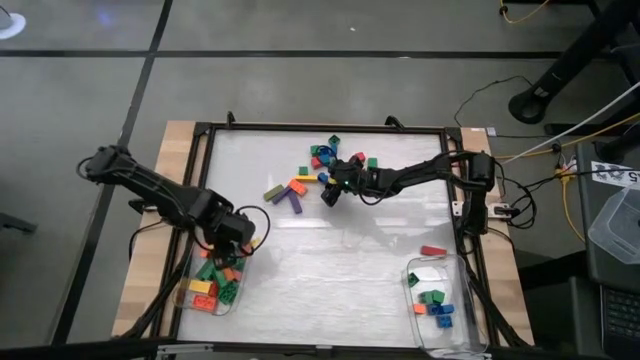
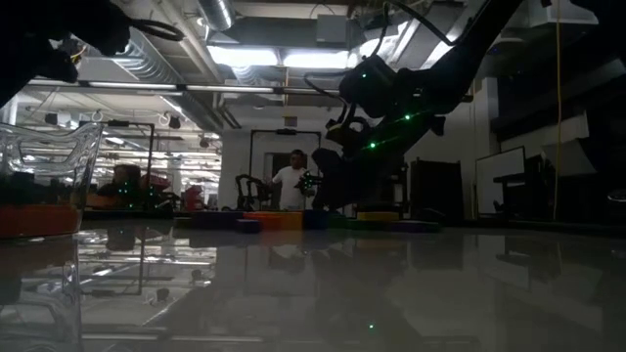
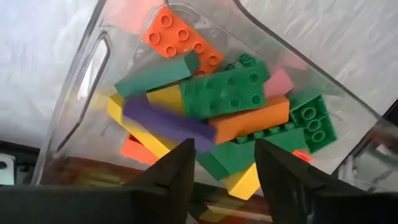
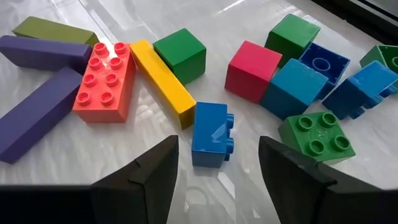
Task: Sort blocks by size
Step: Put the large violet wooden block into the left transparent bin, then put the small blue game piece into the right transparent bin
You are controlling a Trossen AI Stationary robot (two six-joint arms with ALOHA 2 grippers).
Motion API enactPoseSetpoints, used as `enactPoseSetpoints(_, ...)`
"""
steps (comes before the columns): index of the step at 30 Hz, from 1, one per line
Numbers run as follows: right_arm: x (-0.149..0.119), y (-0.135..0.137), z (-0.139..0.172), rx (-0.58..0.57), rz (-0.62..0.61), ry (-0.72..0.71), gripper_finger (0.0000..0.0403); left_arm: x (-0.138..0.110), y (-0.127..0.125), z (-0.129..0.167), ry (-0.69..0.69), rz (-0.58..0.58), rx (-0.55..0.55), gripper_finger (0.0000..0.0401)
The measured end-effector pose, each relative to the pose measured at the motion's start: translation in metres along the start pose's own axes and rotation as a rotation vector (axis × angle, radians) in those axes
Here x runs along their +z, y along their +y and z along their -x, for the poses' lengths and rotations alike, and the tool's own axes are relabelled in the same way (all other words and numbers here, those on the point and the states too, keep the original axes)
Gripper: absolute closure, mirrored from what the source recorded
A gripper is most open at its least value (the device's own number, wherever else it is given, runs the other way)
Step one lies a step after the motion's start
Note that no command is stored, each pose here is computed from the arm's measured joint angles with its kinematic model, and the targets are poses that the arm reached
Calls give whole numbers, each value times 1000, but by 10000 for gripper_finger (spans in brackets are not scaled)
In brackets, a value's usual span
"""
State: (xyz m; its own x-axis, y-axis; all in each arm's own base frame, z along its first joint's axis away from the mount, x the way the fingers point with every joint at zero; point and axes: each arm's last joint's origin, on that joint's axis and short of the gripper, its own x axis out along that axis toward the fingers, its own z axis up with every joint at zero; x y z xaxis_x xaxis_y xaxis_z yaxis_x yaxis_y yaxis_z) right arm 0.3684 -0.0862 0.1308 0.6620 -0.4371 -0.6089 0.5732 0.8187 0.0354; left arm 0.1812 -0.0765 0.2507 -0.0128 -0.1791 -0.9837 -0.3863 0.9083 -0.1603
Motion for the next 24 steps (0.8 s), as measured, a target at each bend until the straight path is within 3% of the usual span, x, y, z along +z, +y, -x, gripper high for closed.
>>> enactPoseSetpoints(18, -19, 1, -26, 1, -4, -3, 183, 2, -1, -2, -3, -55, 10, 253)
enactPoseSetpoints(24, -17, 4, -32, 0, 17, -7, 235, 4, -1, -2, -54, -110, 47, 257)
